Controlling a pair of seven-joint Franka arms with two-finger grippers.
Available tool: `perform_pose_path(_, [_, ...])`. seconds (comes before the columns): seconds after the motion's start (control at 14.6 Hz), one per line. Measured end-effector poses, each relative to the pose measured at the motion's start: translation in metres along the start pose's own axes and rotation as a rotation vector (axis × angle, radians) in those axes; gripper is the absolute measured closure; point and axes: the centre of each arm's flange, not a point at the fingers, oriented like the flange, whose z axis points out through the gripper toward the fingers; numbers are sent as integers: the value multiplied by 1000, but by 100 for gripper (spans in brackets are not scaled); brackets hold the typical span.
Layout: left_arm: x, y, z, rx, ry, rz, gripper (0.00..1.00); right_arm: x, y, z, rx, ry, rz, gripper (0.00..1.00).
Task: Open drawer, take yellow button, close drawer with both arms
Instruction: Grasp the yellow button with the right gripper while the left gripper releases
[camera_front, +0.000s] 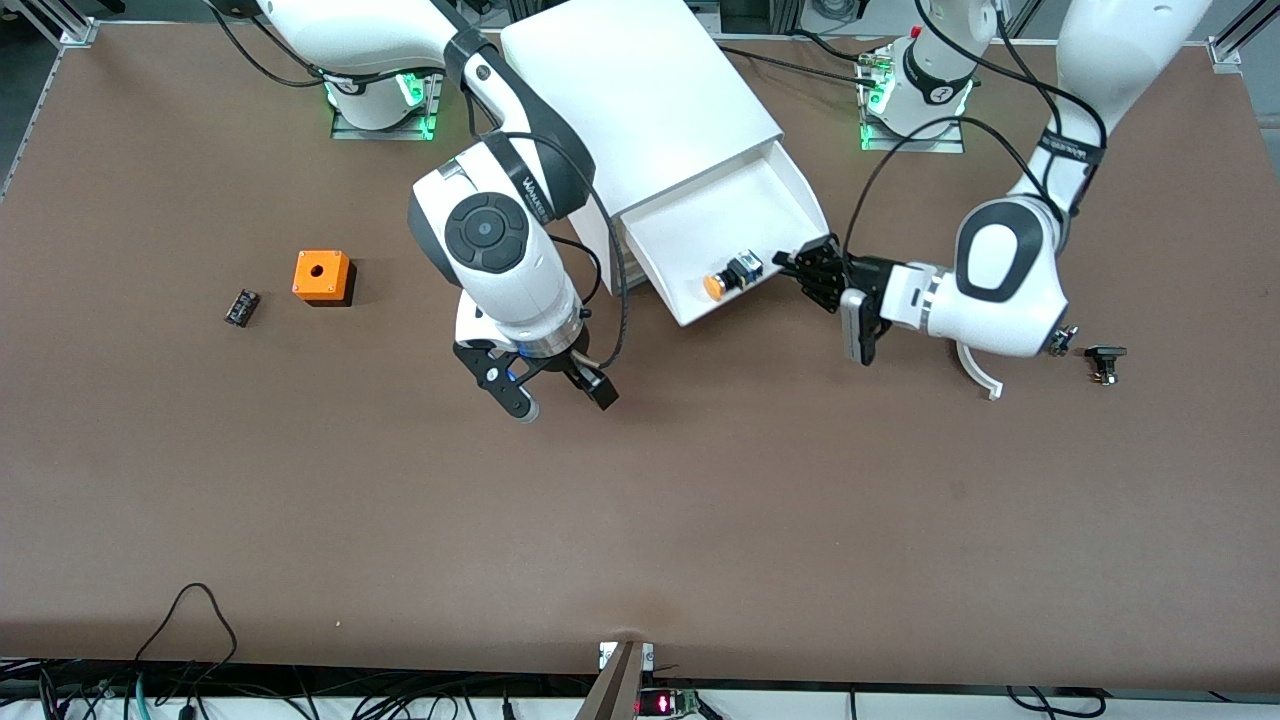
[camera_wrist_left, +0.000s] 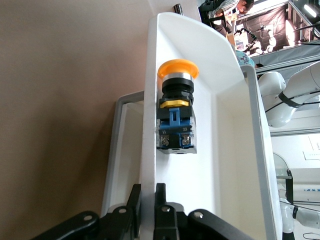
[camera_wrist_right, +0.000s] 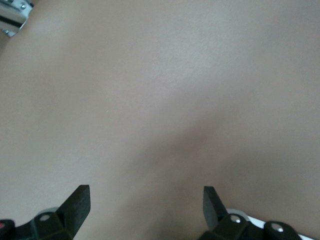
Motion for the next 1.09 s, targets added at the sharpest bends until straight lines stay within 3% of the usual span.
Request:
perform_pose_path(0.14, [3, -4, -4, -6, -8, 1, 86, -22, -5, -3, 9, -7, -29, 0])
perform_pose_path(0.2, [2, -6, -5, 1, -18, 4, 80, -39, -8, -5, 15, -11, -51, 0])
perform_pose_path(0.41, [1, -5, -13, -4, -41, -7, 52, -92, -16, -15, 38, -19, -116, 0])
perform_pose_path(0.75, [21, 25, -47, -54, -68, -127, 5, -157, -24, -33, 94, -30, -200, 0])
perform_pose_path(0.82, [25, 31, -55, -58, -71, -144, 0, -167, -25, -37, 104, -32, -210, 0])
perform_pose_path(1.09, [29, 45, -91, -26, -97, -170, 0, -205, -24, -43, 119, -49, -121, 0])
